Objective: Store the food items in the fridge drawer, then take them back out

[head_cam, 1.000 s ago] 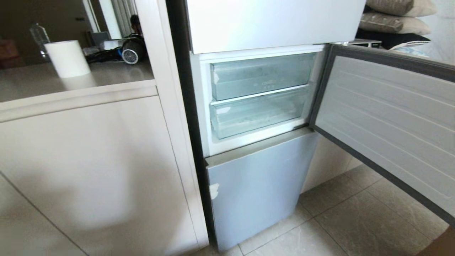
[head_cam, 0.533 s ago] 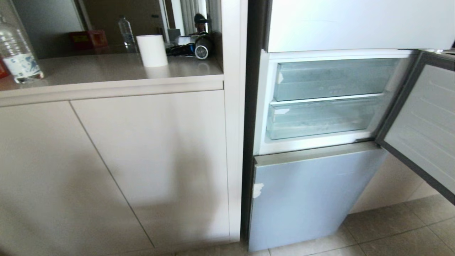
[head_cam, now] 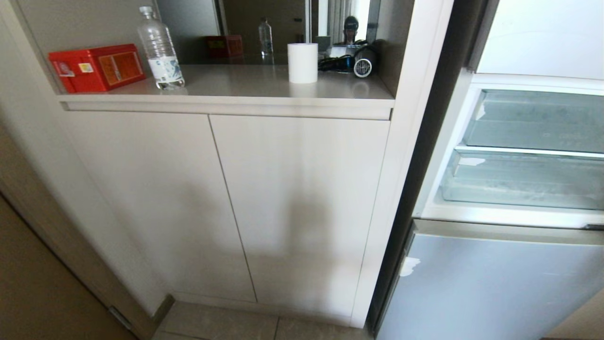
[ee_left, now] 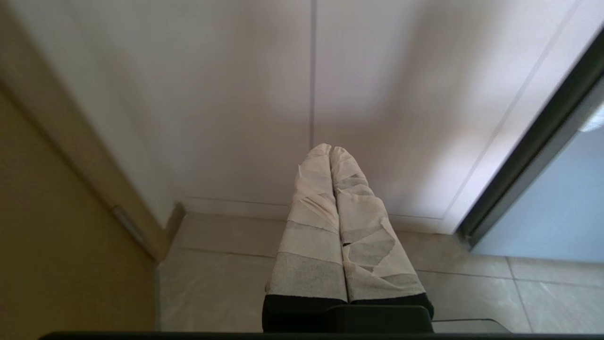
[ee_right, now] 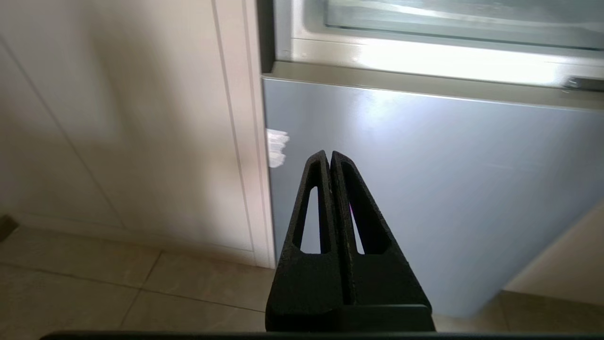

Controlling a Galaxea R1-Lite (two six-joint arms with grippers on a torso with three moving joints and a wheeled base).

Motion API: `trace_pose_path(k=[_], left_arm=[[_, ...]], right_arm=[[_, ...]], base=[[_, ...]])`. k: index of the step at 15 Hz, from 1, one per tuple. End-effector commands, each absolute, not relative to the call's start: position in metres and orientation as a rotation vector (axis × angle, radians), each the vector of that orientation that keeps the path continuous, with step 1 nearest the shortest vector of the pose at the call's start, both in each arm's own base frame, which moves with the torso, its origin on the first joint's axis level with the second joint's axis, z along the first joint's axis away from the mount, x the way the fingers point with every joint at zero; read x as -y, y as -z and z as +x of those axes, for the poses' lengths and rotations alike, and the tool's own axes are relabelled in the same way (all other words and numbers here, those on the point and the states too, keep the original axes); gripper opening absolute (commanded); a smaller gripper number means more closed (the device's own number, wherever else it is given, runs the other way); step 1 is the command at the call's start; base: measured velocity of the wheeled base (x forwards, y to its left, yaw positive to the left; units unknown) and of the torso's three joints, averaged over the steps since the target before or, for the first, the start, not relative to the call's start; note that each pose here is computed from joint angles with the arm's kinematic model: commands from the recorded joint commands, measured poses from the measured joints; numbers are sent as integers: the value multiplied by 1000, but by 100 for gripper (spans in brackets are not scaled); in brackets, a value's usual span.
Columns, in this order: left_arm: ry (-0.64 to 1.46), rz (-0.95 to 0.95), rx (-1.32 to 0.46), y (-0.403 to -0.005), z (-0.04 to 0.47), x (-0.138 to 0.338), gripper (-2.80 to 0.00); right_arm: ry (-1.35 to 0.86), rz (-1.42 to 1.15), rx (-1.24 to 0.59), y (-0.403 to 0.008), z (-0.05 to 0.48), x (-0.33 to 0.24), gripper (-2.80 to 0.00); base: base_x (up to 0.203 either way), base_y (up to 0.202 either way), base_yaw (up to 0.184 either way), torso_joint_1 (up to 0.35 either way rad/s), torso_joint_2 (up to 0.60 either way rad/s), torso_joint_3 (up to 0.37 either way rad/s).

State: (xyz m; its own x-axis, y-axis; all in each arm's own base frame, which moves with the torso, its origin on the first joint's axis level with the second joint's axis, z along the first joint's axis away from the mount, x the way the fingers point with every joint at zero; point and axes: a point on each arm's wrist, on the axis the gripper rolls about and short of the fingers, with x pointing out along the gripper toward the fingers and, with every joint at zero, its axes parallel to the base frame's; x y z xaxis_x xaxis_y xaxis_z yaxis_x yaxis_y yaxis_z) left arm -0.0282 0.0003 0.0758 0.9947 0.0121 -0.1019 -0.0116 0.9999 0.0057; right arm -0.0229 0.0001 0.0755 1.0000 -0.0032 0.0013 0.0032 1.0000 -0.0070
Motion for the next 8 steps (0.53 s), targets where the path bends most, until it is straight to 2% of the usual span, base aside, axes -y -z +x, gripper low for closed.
trace_pose_path(k=[1,5,7,8], left_arm=[[-12,5,-104,-76,-28,0,-280],[-14,5,-104,-76,-28,0,-280],[-12,5,-104,-76,-28,0,-280],[-12,5,-104,-76,-28,0,-280]], right_arm=[[2,-20,1,-75,-23,0,-280],[9,-5,33,-84,-25,0,-280],[12,20,109,-122,-34,0,-280],[11,28,89,-139,-32,0,-280]], base=[[4,-8,89,0,3,2],[0,0,0,0,0,0],[0,0,0,0,0,0],[0,0,0,0,0,0]])
